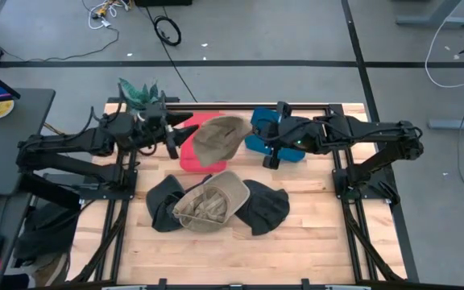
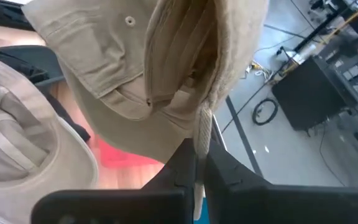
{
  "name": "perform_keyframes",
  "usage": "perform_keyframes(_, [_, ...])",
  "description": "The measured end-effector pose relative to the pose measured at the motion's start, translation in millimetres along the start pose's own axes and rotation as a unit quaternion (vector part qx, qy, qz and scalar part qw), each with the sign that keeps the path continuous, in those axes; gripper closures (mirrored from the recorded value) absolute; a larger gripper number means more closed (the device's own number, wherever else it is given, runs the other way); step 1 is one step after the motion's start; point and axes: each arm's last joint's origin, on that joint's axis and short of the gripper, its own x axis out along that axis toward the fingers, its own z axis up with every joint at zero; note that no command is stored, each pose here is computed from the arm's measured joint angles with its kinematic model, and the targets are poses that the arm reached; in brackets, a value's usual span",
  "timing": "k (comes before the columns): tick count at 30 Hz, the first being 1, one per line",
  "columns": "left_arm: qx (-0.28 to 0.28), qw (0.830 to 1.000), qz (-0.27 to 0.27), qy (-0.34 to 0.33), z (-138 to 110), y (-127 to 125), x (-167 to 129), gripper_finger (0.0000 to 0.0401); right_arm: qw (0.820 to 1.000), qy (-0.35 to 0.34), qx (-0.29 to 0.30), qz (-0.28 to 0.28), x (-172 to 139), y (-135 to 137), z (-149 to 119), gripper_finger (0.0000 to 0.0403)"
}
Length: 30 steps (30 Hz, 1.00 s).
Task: Pick & Place hat
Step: Put the right brown cap into the blue bin
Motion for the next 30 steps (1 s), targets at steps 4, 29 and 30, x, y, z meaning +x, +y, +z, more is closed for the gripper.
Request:
perform_keyframes(4, [-0.015, 0.999, -0.029, 0.010, -3.8, 0.2, 11.7, 0.0101, 1.000, -0.005, -0.002, 0.001, 3.0, 1.4, 1.8, 0.0394])
perform_keyframes(29, [0.031, 0.991, -0.127, 0.032, -15.8, -10.4, 31.1, 0.0381, 0.999, -0.033, 0.016, 0.030, 9.4, 6.1, 8.3, 0.0374])
perform_keyframes(30, [0.034, 0.989, -0.139, 0.028, -15.0, -12.2, 30.5, 0.0386, 0.999, -0.031, 0.018, 0.030, 9.3, 6.1, 7.8, 0.0366])
